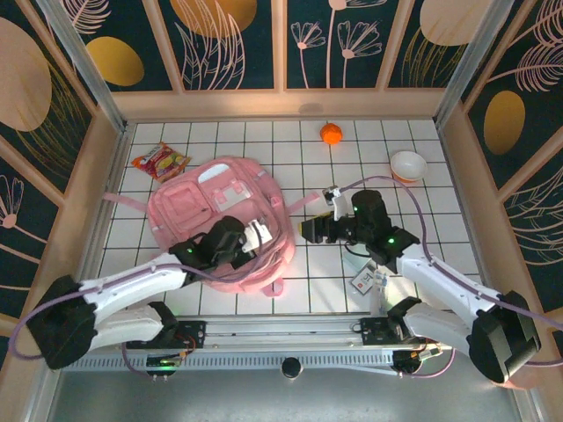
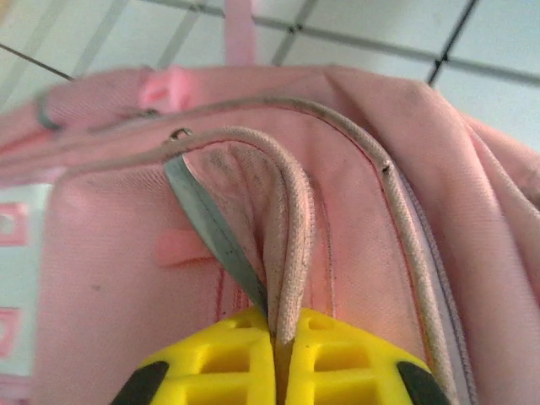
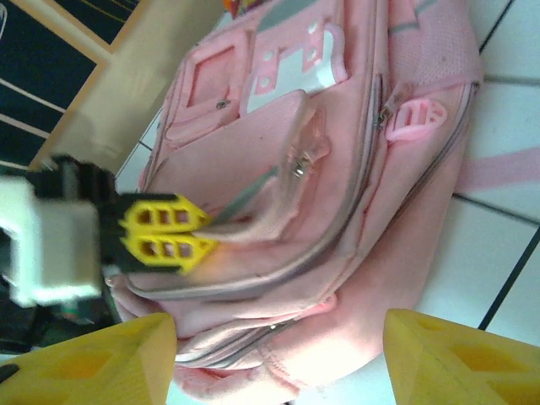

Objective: Pack the student bag

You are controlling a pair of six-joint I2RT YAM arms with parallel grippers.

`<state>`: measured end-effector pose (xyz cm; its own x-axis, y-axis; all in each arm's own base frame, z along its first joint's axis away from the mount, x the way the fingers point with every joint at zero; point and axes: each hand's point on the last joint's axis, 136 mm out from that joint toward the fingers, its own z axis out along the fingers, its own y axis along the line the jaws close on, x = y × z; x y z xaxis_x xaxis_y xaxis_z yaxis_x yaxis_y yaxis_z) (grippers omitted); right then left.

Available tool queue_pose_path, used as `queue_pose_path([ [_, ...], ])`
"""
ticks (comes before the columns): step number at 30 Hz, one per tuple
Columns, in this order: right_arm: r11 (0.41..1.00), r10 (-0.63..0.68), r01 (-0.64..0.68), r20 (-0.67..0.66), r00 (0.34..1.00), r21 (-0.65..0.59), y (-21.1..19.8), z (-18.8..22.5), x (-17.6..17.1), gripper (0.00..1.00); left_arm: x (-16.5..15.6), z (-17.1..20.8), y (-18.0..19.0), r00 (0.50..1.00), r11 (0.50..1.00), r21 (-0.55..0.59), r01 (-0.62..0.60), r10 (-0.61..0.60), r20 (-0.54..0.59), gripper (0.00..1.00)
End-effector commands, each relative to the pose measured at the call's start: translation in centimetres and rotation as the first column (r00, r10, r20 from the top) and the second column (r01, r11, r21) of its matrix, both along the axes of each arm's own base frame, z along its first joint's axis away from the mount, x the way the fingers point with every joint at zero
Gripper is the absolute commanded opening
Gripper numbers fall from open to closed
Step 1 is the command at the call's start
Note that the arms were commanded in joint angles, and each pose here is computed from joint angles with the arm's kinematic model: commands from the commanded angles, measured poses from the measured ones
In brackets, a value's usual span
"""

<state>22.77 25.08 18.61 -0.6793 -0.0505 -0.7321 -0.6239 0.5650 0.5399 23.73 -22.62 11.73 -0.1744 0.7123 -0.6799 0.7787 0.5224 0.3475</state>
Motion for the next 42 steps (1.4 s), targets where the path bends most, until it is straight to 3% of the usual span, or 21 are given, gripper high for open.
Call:
queue_pose_path([
  [1, 0.999, 0.032, -0.023, 0.225, 0.974, -0.042, -0.7, 1.9, 0.5, 0.65, 0.0, 10.1, -1.2, 0.971, 0.96, -0.227, 0.164, -0.116, 0.211, 0.0],
  [3, 0.997, 0.065, -0.052, 0.285, 0.956, -0.053, -0.7, 2.5, 0.3, 0.67, -0.7, 13.0, -1.0, 0.952, 0.93, -0.284, 0.232, -0.157, 0.262, 0.0],
  [6, 0.979, 0.202, -0.186, 0.351, 0.914, -0.079, 0.3, 2.9, -1.5, 0.67, -1.6, 14.7, -0.9, 0.927, 0.914, -0.263, 0.31, -0.229, 0.296, 0.0],
  [10, 0.899, 0.438, -0.408, 0.398, 0.806, -0.162, 2.5, 2.5, -5.0, 0.67, -1.9, 16.5, -0.6, 0.901, 0.897, -0.255, 0.361, -0.266, 0.342, 0.0],
  [12, 0.853, 0.52, -0.481, 0.393, 0.759, -0.2, 3.1, 1.9, -6.2, 0.67, -1.7, 17.6, -0.3, 0.894, 0.893, -0.26, 0.367, -0.261, 0.364, 0.0],
  [17, 0.79, 0.613, -0.573, 0.324, 0.721, -0.218, 3.2, 0.4, -7.5, 0.67, -1.1, 18.8, 0.2, 0.883, 0.896, -0.251, 0.367, -0.251, 0.397, 0.0],
  [22, 0.775, 0.631, -0.604, 0.266, 0.728, -0.186, 2.9, -0.2, -8.4, 0.64, -0.5, 19.0, 0.0, 0.881, 0.891, -0.263, 0.371, -0.248, 0.403, 0.0],
  [33, 0.893, 0.45, -0.438, 0.198, 0.871, -0.103, 3.4, 1.3, -9.7, 0.54, 0.7, 19.0, -0.2, 0.895, 0.896, -0.291, 0.336, -0.208, 0.394, 0.0],
  [42, 0.922, 0.38, -0.356, 0.181, 0.907, -0.154, 4.9, -0.5, -7.9, 0.51, 0.5, 19.4, -0.7, 0.888, 0.883, -0.296, 0.364, -0.233, 0.397, 0.0],
])
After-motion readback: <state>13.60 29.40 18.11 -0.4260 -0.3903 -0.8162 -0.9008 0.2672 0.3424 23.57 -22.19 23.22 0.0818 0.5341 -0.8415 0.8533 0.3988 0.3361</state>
